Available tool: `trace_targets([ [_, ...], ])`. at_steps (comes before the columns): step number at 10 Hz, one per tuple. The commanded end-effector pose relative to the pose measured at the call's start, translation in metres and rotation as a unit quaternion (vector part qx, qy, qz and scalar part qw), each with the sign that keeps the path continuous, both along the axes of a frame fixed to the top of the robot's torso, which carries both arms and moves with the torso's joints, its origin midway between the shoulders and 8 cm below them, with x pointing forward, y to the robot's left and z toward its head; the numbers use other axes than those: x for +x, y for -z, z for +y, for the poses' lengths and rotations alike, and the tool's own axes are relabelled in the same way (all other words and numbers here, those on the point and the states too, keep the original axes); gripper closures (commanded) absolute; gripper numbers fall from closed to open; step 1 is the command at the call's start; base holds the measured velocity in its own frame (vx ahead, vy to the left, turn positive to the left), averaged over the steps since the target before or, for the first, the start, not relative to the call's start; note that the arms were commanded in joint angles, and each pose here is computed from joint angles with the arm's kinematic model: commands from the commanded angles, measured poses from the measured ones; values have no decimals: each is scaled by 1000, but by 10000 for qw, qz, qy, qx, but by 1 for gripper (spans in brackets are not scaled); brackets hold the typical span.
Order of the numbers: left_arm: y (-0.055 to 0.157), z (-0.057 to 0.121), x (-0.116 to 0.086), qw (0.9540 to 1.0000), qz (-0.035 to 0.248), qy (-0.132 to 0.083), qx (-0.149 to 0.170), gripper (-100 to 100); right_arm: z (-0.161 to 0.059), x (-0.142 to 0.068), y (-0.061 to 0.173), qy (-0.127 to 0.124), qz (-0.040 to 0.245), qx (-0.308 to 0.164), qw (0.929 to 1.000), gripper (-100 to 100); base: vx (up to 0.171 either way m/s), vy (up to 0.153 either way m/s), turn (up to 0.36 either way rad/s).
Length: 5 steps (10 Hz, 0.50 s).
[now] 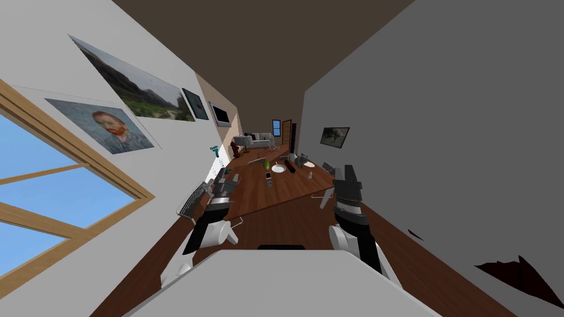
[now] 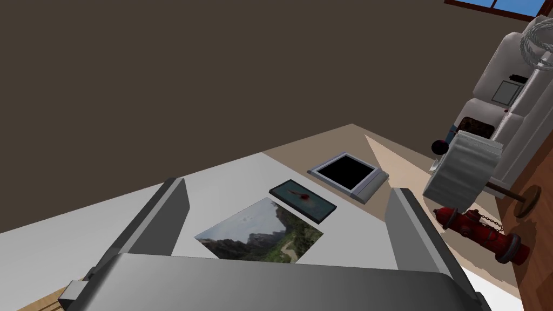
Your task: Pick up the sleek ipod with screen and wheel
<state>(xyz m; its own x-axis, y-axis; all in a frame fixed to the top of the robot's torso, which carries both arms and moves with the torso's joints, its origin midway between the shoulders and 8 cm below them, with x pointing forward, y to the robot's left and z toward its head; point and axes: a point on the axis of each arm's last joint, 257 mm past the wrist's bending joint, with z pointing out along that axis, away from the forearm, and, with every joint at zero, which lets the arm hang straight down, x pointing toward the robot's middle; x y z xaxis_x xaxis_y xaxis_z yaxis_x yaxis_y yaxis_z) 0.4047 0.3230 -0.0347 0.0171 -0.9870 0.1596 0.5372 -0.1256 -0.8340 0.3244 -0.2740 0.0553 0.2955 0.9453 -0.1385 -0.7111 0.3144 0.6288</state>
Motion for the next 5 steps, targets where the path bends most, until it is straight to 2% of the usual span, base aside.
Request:
trace_targets([
  [1, 17, 11, 11, 9996, 206, 26, -194, -100, 0, 0, 0, 0, 0, 0, 10000, 0, -28, -42, -48],
  [4, 38, 22, 22, 9983, 440, 25, -393, -100, 0, 0, 0, 0, 0, 0, 10000, 0, -23, -43, -39],
  [5, 52, 31, 30, 9965, 592, 34, -596, -100, 0, 0, 0, 0, 0, 0, 10000, 0, -23, -54, -66],
])
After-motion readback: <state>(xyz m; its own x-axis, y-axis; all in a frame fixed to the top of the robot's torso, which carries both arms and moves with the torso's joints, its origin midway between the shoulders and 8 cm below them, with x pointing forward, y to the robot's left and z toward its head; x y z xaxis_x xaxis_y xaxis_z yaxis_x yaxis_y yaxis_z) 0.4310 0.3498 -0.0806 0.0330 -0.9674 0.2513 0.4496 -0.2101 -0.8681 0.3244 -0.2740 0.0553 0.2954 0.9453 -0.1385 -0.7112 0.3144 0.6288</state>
